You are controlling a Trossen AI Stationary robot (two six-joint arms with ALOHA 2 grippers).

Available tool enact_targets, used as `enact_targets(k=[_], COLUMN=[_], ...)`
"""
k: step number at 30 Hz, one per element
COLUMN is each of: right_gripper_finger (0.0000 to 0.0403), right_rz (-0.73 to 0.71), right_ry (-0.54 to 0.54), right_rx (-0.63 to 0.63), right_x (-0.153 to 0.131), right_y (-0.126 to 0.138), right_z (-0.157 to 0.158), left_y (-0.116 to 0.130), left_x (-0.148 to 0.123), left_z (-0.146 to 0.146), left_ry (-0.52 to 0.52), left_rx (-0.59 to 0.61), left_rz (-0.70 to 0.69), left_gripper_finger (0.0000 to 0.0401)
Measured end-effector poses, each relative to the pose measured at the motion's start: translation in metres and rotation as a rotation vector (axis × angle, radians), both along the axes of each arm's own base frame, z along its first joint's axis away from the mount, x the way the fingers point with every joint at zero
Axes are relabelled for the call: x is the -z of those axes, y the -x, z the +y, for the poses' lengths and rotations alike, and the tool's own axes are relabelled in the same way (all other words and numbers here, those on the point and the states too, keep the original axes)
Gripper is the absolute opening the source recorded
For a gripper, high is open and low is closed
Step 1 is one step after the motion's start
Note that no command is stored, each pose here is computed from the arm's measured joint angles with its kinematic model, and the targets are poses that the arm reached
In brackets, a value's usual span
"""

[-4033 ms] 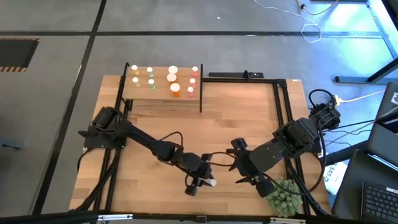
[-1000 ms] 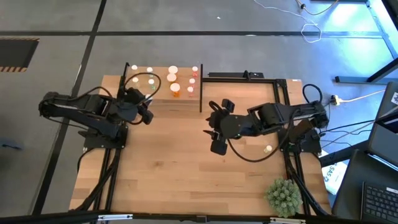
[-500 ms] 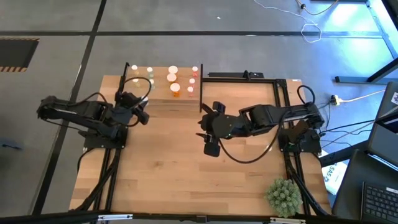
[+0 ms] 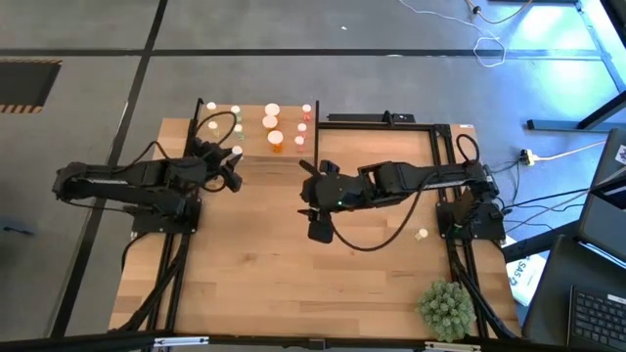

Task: Pick and place medicine bottles onto shelf by color
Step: Put the blue pill bottle on the shelf aligned with the blue pill bottle on the shelf

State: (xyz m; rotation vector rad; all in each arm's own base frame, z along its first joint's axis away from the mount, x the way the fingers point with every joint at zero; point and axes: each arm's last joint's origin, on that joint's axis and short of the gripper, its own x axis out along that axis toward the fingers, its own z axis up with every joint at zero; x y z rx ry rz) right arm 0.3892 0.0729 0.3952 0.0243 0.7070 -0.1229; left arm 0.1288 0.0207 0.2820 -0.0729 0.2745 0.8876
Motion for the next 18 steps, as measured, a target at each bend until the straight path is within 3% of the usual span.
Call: enact_targets(k=[18], right_gripper_finger=[0.0200], right_rz=[-0.029], right_ry=[0.002], right_rx=[0.009], right_x=[0.003], right_y=[-0.007], right_z=[0.000], left_y=[-0.002], left_x=[0.007], left_z=[0.037], left_ry=[0.074], left_rx=[-0.081], left_rz=[0.071], left_gripper_finger=[0.0108])
